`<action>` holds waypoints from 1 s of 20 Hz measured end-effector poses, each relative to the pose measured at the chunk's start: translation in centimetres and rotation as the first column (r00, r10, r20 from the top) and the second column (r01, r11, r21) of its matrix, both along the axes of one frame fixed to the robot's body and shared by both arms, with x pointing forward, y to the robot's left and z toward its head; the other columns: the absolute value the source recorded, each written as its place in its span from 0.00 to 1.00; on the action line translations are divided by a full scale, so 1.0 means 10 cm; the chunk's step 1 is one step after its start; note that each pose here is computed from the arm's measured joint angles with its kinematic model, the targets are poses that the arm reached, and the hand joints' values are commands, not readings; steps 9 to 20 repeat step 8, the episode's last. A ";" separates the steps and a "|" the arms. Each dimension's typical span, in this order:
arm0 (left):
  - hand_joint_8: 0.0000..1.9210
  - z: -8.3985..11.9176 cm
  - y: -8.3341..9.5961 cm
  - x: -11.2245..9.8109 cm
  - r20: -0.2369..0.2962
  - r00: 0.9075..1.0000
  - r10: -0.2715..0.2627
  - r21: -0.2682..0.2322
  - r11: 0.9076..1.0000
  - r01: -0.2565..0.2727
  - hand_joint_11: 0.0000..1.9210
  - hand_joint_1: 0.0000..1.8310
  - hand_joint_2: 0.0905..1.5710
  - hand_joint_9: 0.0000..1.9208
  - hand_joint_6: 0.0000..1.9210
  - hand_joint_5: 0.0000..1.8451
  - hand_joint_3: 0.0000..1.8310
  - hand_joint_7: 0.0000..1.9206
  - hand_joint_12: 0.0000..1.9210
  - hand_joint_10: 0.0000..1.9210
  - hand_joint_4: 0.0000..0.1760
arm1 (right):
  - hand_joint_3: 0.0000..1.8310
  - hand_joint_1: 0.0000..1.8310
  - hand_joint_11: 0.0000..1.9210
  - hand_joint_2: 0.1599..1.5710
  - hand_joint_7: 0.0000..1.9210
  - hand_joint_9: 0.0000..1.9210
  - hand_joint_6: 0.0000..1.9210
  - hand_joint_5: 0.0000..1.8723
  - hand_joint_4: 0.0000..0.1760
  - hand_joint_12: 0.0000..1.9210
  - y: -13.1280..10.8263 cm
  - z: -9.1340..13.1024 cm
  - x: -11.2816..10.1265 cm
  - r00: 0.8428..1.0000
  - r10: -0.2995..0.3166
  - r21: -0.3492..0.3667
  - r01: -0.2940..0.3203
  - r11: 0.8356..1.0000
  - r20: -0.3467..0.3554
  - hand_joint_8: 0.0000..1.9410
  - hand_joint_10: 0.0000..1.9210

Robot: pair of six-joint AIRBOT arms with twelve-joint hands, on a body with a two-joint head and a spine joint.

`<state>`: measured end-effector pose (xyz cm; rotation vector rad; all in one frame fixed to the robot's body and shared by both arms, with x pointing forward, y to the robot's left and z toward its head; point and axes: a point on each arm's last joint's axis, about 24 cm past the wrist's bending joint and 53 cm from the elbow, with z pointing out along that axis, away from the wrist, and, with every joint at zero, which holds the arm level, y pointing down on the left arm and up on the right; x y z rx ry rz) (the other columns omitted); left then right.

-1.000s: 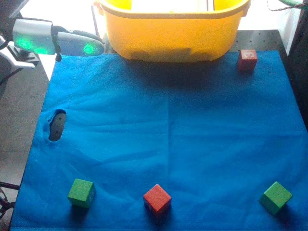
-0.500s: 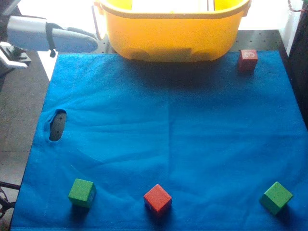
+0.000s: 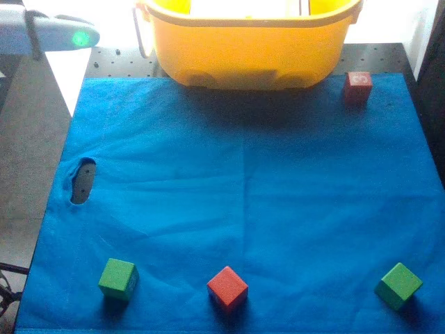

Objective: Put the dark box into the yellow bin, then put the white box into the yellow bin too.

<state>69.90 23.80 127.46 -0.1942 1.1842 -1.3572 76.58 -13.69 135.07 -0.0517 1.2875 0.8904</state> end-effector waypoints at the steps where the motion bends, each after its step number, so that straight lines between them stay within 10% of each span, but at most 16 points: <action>1: 0.00 0.01 0.07 -0.03 0.002 1.000 0.017 -0.007 1.000 -0.017 0.00 0.52 0.45 0.02 0.00 0.01 0.01 0.04 0.00 0.00 0.83 | 0.00 0.55 0.09 0.43 0.14 0.12 0.00 0.02 0.98 0.00 -0.02 0.00 -0.02 1.000 0.000 -0.001 0.000 1.000 -0.002 0.00 0.00; 4: 0.00 0.03 0.23 -0.13 0.017 0.998 0.056 0.007 0.998 -0.056 0.00 0.47 0.47 0.00 0.00 0.00 0.00 0.00 0.00 0.00 0.84 | 0.00 0.50 0.09 0.41 0.12 0.11 0.00 0.00 1.00 0.00 -0.10 0.02 -0.19 1.000 0.004 -0.012 -0.004 1.000 0.003 0.00 0.00; 6: 0.00 0.12 0.32 -0.20 0.047 0.996 0.072 -0.002 0.997 -0.072 0.00 0.45 0.51 0.00 0.00 0.00 0.01 0.00 0.00 0.00 0.61 | 0.00 0.50 0.06 0.40 0.11 0.07 0.00 0.00 1.00 0.00 -0.21 0.07 -0.32 1.000 -0.009 -0.039 0.010 0.999 0.029 0.00 0.00; 20: 0.00 0.14 0.36 -0.28 0.063 0.995 0.081 0.001 0.997 -0.081 0.00 0.46 0.54 0.00 0.00 0.00 0.01 0.00 0.00 0.00 0.67 | 0.00 0.51 0.03 0.40 0.13 0.08 0.00 0.01 1.00 0.00 -0.35 0.13 -0.42 0.998 -0.027 -0.042 0.029 0.999 0.053 0.01 0.00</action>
